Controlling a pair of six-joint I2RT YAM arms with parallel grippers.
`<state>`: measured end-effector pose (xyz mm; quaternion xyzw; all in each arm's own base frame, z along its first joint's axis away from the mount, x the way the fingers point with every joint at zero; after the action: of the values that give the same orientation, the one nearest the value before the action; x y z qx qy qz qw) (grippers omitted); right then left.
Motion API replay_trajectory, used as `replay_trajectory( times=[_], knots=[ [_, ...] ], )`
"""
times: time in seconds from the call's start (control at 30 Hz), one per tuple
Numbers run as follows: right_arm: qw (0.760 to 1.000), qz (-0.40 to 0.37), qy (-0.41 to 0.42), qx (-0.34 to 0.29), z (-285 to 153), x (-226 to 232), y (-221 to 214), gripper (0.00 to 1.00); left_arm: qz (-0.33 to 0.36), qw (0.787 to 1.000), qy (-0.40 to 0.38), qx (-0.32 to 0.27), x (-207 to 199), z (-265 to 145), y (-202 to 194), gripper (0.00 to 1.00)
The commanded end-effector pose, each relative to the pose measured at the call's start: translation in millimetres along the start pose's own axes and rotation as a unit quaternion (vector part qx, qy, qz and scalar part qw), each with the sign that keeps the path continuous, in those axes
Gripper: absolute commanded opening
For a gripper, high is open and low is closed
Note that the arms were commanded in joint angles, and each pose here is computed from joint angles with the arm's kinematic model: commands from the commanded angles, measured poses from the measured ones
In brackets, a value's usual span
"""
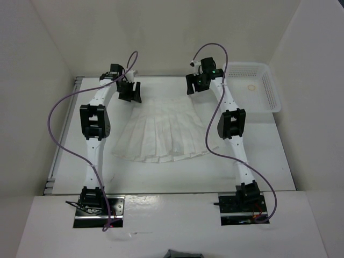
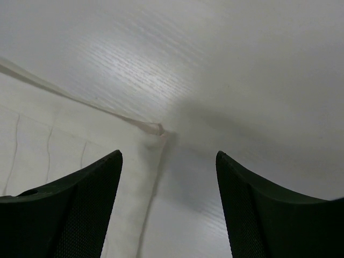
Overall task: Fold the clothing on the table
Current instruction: Flatten the skirt out
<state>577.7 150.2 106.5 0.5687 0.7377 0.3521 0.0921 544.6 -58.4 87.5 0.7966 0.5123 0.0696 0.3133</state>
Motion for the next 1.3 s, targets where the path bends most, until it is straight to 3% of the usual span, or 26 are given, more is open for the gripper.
replay_trajectory(
  times=[0.0, 0.23, 0.67, 0.9, 1.07, 1.27],
  knots=[
    [0.999, 0.007, 0.008, 0.031, -17, 4, -7, 0.75, 0.008, 1.0, -0.022, 0.009, -6, 6, -1, 0.81],
    [0.999, 0.003, 0.013, 0.042, -13, 13, -12, 0.75, 0.029, 0.998, -0.013, 0.045, -24, 19, -9, 0.79],
    [0.999, -0.003, 0.001, 0.053, -11, 21, -16, 0.73, 0.027, 0.997, 0.004, 0.069, -17, 25, -19, 0.78],
    [0.999, -0.003, 0.001, 0.053, -11, 21, -16, 0.73, 0.011, 0.994, -0.013, 0.105, -18, 30, -26, 0.7],
    [0.999, -0.008, 0.001, 0.053, -13, 21, -16, 0.71, 0.005, 0.994, -0.034, 0.108, -18, 26, -27, 0.63],
    [0.998, -0.01, 0.003, 0.058, -8, 25, -19, 0.65, 0.005, 0.995, -0.028, 0.097, -16, 12, -19, 0.61]
  ],
)
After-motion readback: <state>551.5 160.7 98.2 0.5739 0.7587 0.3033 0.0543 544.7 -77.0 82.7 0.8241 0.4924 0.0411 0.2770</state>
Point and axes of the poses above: each gripper's point midway between its finger pads, its own z axis out along the fingers, its own x axis along the line the jaws close on, y = z × x, the point moved 6 cm from there along -z, back along the fingers, and after that the axes turned 9 degrees about z, right-handed, at the moved point
